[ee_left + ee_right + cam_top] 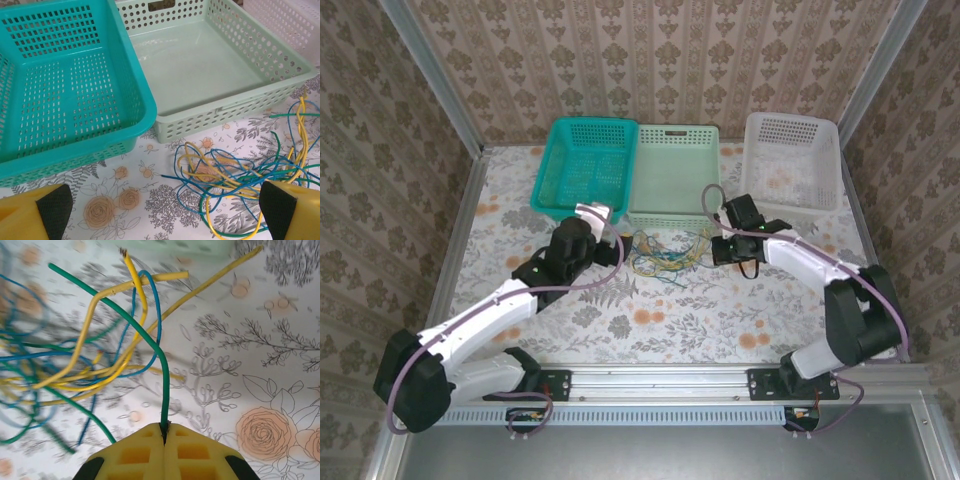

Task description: Untangle the cables

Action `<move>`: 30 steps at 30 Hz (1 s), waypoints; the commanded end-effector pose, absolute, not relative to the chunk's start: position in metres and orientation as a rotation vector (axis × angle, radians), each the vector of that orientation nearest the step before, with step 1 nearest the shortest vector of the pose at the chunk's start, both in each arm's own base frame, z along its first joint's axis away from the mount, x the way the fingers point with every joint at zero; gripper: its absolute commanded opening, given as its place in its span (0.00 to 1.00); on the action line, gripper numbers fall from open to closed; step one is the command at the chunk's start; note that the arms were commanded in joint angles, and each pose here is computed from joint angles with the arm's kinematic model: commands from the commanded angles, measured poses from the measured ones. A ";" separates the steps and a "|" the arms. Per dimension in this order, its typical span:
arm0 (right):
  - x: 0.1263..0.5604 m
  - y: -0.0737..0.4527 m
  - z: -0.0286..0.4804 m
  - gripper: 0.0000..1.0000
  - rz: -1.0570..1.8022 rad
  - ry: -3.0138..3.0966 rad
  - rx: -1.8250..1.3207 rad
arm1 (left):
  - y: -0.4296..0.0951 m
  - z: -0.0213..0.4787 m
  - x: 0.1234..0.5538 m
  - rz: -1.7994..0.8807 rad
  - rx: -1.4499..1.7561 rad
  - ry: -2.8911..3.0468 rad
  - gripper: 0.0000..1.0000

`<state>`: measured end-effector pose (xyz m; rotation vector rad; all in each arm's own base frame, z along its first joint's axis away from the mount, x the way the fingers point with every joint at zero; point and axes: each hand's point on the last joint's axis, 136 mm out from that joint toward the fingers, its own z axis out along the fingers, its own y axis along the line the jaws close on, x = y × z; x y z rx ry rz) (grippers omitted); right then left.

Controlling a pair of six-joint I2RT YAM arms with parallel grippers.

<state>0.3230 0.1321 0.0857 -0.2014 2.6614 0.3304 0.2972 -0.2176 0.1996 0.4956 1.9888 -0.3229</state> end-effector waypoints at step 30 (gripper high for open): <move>0.305 0.194 0.206 0.00 0.745 2.356 -0.337 | -0.380 0.210 0.286 -0.857 0.825 1.906 0.74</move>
